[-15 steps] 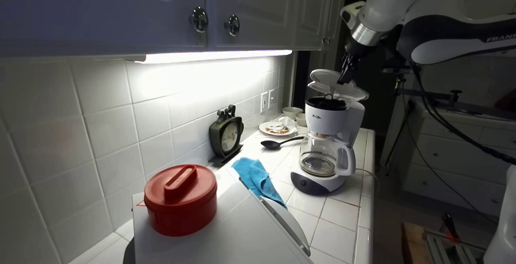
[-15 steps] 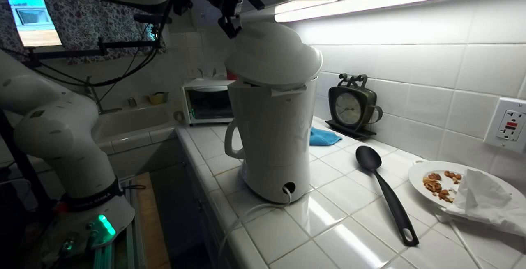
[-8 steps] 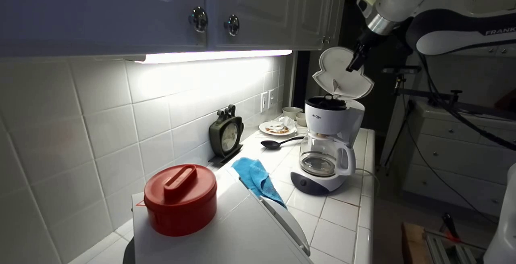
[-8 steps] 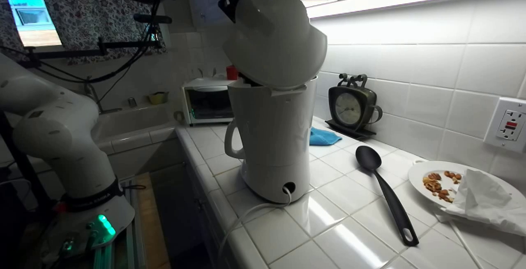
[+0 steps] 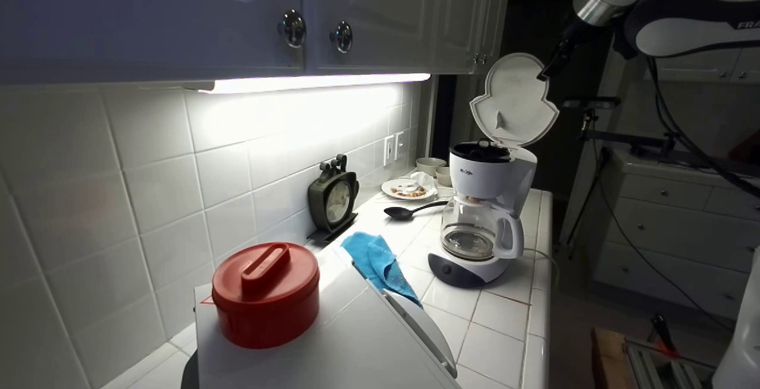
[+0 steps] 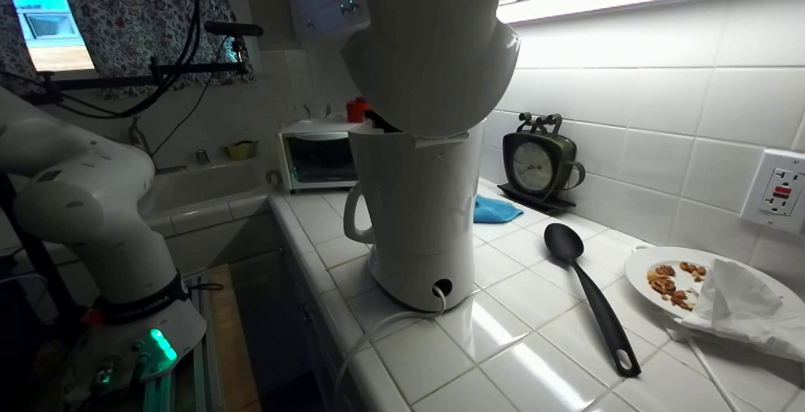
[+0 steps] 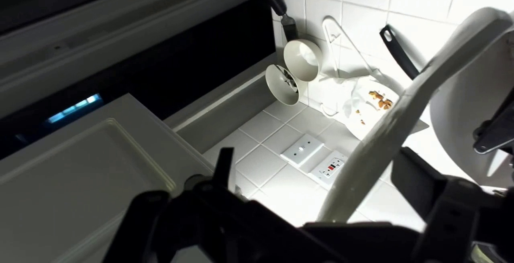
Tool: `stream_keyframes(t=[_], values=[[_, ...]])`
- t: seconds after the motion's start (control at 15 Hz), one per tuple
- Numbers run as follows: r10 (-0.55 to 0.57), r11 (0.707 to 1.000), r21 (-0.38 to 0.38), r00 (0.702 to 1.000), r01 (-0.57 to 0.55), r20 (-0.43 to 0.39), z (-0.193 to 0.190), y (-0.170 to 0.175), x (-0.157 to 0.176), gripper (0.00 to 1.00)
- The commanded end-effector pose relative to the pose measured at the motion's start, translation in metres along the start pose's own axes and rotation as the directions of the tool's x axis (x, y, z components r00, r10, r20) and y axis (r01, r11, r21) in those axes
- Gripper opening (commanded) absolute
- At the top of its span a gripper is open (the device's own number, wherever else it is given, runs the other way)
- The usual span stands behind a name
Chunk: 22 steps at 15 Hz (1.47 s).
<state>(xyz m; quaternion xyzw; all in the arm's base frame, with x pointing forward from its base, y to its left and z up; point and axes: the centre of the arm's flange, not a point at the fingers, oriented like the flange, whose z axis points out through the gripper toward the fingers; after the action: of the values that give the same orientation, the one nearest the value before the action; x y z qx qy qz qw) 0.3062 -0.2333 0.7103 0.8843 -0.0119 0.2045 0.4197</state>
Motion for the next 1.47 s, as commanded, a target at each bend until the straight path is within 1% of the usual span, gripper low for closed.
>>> stream_keyframes(t=[0.0,0.33,0.47,0.53,0.8,0.87,0.93,1.07,1.27,1.33,1.4], values=[[-0.011,0.999,-0.045,1.0,0.012,0.013,0.006,0.021,-0.017,1.0],[0.013,0.999,-0.034,0.998,-0.011,0.054,0.026,0.031,-0.039,1.0],[0.063,0.998,-0.006,0.994,-0.063,0.088,0.021,0.028,-0.036,1.0],[0.07,0.997,0.016,0.994,-0.071,0.086,0.017,0.024,-0.034,1.0],[0.066,0.996,0.047,0.994,-0.071,0.089,-0.008,0.001,-0.009,1.0],[0.066,0.995,0.072,0.994,-0.072,0.085,-0.016,-0.009,0.0,1.0],[0.065,0.99,0.117,0.995,-0.074,0.078,-0.024,-0.022,0.008,1.0],[0.081,0.979,0.183,0.995,-0.089,0.055,-0.041,-0.047,0.025,1.0],[0.117,0.948,0.298,0.993,-0.115,0.012,-0.057,-0.08,0.043,1.0],[0.123,0.929,0.351,0.992,-0.116,0.002,-0.059,-0.09,0.045,1.0],[0.138,0.913,0.387,0.99,-0.129,0.005,-0.058,-0.098,0.046,1.0]])
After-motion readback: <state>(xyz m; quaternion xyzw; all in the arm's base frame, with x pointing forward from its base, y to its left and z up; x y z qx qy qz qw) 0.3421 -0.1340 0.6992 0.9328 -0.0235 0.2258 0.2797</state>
